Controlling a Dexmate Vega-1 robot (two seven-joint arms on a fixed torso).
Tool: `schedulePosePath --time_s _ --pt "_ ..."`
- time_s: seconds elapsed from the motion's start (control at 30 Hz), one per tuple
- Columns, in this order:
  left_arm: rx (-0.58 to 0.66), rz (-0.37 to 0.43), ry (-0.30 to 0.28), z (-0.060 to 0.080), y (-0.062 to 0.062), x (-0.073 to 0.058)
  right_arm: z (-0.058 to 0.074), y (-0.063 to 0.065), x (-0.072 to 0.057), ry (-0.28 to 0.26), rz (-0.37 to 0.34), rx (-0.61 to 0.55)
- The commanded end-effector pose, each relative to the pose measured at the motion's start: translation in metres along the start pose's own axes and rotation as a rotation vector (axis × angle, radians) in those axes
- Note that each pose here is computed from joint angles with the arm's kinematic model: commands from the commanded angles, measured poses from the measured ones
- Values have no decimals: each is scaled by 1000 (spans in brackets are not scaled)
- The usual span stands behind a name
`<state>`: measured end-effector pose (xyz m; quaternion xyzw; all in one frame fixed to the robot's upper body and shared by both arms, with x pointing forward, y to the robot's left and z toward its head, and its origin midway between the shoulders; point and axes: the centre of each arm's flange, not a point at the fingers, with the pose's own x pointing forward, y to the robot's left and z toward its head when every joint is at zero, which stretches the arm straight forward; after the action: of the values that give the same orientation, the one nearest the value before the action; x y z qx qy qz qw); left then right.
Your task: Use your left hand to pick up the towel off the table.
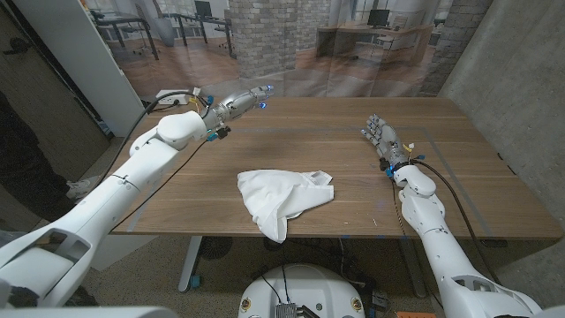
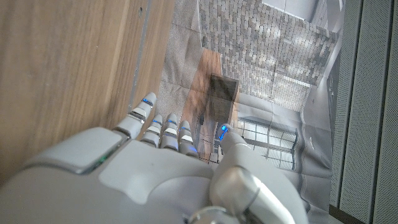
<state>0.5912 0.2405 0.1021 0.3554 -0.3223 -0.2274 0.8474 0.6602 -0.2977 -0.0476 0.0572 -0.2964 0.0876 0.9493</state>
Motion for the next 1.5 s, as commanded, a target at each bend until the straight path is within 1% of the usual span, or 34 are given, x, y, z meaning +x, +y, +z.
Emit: schedulePosePath --time_s 0.03,0.3,0.5,0.8,1.0,1.17,1.5 --pt "84 -72 -31 19 -6 8 -2 1 0 -3 -8 6" --pt "125 -116 -46 31 -9 15 -2 -1 0 -4 -12 7" --pt "164 -156 -54 41 -13 20 -3 -2 1 -5 -14 10" --pt "255 -217 -72 62 -17 27 -5 -3 3 -7 -15 18" --pt "304 -252 -79 72 -20 29 -5 -4 4 -12 -17 20" --pt "339 -280 -68 78 -20 28 -6 -4 5 -13 -18 21" --pt "427 -339 -39 93 -18 26 -7 -3 7 -10 -13 24"
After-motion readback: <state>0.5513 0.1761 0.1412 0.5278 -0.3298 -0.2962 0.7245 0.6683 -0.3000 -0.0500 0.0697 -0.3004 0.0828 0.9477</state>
